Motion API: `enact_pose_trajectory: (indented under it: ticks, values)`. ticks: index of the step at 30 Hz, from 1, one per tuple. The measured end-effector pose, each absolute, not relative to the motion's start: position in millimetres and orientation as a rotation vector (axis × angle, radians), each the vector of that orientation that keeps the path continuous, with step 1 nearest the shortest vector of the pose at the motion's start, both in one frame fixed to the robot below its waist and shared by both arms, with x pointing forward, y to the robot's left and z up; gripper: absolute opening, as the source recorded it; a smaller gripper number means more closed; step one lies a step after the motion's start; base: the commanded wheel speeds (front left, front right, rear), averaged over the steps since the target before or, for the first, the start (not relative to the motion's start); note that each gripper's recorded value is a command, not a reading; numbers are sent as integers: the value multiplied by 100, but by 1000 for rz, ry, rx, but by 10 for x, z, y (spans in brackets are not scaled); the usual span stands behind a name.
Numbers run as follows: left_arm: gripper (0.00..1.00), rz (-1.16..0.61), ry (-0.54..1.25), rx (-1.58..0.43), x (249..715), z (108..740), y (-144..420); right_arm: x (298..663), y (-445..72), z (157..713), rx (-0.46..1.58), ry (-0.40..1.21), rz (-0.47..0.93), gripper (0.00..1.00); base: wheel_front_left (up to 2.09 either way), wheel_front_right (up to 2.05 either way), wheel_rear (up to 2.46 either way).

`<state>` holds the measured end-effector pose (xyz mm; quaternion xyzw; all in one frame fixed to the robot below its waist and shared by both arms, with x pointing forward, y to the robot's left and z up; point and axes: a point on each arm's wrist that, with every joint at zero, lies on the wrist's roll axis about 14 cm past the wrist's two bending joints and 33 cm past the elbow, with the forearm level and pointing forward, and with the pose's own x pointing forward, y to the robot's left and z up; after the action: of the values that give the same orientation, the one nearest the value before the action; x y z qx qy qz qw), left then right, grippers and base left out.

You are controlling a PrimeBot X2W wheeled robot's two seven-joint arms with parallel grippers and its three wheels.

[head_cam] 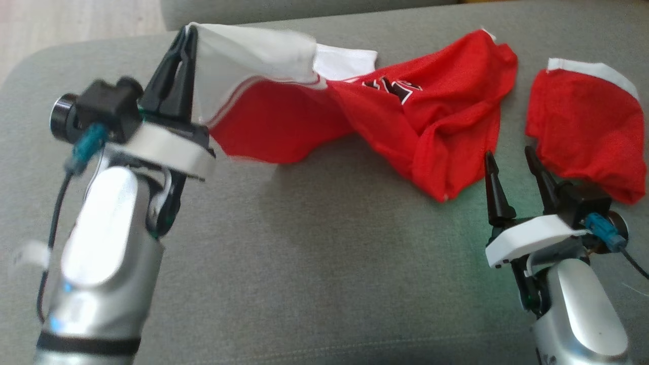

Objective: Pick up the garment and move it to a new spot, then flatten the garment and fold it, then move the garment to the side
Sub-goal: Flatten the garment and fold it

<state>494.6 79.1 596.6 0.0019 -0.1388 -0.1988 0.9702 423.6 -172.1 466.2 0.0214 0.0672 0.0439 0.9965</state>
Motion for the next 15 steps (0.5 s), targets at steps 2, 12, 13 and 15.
enact_pose_trajectory:
  ticks: [2,12,13,15]
  values:
    - [0,-412,-321,24,4816,6056,815,4242,-1683,4664,47,135,97,100,0,0,0]
    - [0,-574,-73,207,3844,5006,780,4242,-1602,4674,59,139,115,100,0,0,0]
    - [0,-592,-42,235,3757,4894,795,4243,-1594,4678,59,138,117,100,0,0,0]
    - [0,-614,2,275,3635,4745,841,4244,-1579,4686,60,136,121,100,0,0,0]
